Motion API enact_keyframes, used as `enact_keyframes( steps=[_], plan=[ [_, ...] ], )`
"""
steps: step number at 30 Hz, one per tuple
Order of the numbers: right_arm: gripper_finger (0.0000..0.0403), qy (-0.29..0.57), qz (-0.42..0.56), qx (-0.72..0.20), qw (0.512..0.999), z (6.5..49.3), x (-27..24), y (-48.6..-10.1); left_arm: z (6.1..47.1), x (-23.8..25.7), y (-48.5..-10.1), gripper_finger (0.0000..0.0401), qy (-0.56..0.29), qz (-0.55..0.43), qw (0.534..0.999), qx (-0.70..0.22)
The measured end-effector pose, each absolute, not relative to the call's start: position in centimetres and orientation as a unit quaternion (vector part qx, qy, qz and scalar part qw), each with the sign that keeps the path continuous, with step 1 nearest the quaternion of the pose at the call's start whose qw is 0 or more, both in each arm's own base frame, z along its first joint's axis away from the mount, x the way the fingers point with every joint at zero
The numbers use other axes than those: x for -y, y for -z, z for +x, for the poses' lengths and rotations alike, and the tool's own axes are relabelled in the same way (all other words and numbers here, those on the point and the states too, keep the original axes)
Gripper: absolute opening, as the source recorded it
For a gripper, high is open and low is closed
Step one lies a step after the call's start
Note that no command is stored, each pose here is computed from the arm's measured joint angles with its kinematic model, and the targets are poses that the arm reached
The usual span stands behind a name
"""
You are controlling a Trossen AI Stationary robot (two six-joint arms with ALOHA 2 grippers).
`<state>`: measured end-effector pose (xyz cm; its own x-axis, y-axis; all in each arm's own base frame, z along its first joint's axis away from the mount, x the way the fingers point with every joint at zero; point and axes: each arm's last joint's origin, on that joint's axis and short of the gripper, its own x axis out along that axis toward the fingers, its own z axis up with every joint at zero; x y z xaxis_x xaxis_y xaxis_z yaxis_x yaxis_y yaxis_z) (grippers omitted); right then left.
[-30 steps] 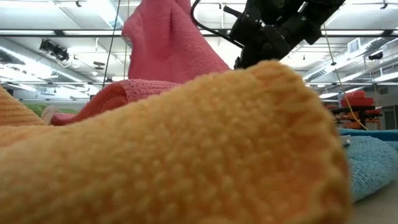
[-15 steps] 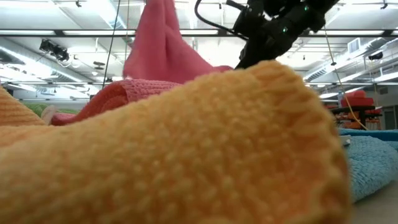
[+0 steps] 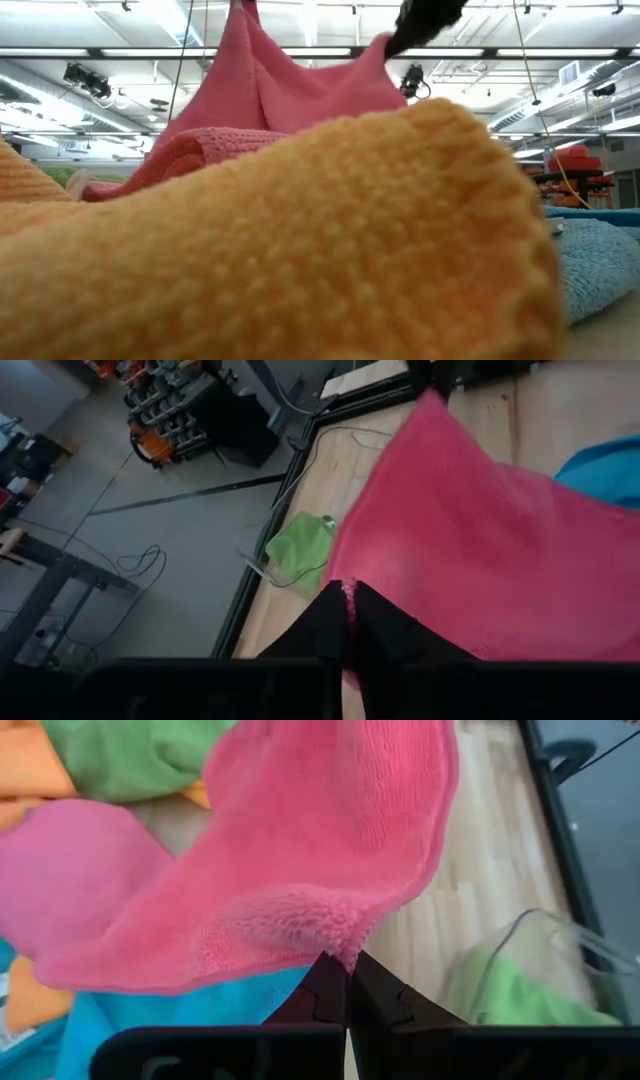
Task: Fold microfiber towels
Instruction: Fold the top pink towel
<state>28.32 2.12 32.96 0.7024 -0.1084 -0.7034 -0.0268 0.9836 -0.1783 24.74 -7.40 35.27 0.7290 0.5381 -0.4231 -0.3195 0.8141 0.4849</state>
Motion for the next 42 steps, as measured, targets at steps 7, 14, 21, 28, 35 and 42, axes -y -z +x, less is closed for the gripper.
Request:
enact_keyframes(
  steps=[7,14,21,28,35,42],
  plan=[
    [0.0004,0.015,-0.098,-0.381,0.919,26.8,-2.9,-37.3,23.3,7.0,-36.9,0.0016,-0.236,0.179,0.922,-0.250],
    [0.0004,0.014,-0.078,-0.381,0.921,25.6,-3.4,-39.5,21.9,7.3,-37.9,0.0022,-0.222,0.167,0.934,-0.226],
    [0.0004,-0.042,-0.046,-0.387,0.920,25.1,-5.1,-40.0,21.9,8.8,-38.3,0.0024,-0.160,0.133,0.957,-0.204],
    [0.0004,-0.119,-0.024,-0.385,0.915,24.3,-7.7,-40.1,22.6,10.5,-38.6,0.0015,-0.059,0.074,0.980,-0.175],
    [0.0004,-0.231,0.014,-0.364,0.902,23.4,-10.2,-41.1,22.8,11.8,-40.3,0.0029,0.046,0.020,0.994,-0.099],
    [0.0010,-0.267,0.019,-0.317,0.910,22.3,-11.0,-43.9,22.8,12.1,-40.6,0.0013,0.082,-0.002,0.993,-0.086]
  ],
)
